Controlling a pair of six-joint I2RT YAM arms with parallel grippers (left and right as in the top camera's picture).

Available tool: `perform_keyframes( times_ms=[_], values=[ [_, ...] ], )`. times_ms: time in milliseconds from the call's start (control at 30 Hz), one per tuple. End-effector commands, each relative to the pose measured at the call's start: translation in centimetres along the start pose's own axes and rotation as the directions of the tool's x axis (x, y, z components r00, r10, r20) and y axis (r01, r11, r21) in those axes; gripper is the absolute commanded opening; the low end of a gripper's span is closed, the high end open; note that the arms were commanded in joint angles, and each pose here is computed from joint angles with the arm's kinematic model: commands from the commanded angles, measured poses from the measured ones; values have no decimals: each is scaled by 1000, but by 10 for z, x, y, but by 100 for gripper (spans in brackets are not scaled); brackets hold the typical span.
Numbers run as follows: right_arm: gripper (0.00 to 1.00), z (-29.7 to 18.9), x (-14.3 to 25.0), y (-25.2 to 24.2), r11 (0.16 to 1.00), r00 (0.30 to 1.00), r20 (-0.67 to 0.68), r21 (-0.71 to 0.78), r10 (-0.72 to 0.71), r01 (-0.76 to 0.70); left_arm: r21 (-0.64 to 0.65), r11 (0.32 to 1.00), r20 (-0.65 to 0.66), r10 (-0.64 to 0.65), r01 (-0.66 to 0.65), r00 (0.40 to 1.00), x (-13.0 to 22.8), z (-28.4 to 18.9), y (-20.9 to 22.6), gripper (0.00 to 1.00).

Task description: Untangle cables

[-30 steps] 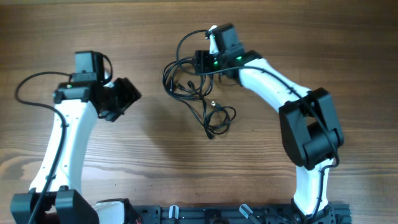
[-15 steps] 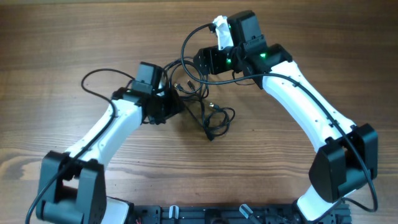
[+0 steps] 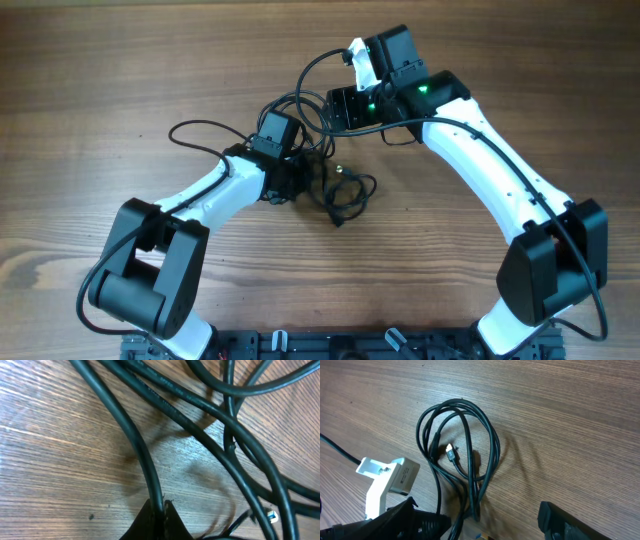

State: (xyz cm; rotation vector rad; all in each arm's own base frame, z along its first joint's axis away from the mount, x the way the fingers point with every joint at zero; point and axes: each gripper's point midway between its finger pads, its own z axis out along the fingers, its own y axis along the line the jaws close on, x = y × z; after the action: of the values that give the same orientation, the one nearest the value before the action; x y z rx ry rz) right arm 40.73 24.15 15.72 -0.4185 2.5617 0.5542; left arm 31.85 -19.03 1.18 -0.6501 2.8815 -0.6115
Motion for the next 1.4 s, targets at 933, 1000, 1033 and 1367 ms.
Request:
perform_keyframes(
  times_ms=[933, 1000, 1033, 1367],
  values=[
    [81, 11, 15, 47, 953, 997, -51, -301, -50, 32, 661, 583, 555, 45, -473, 831, -13, -333, -106, 4],
    [81, 11, 14, 49, 951, 998, -49, -308, -51, 33, 706, 514, 538, 58, -487, 841, -3, -346, -116, 4],
    [81, 11, 14, 49, 951, 998, -48, -308, -51, 34, 720, 498, 530, 54, -483, 846, -2, -349, -119, 4],
    [81, 41, 31, 39, 954, 991, -130, -298, -7, -32, 816, 217, 555, -29, -537, 831, 12, -431, -143, 4]
  ],
)
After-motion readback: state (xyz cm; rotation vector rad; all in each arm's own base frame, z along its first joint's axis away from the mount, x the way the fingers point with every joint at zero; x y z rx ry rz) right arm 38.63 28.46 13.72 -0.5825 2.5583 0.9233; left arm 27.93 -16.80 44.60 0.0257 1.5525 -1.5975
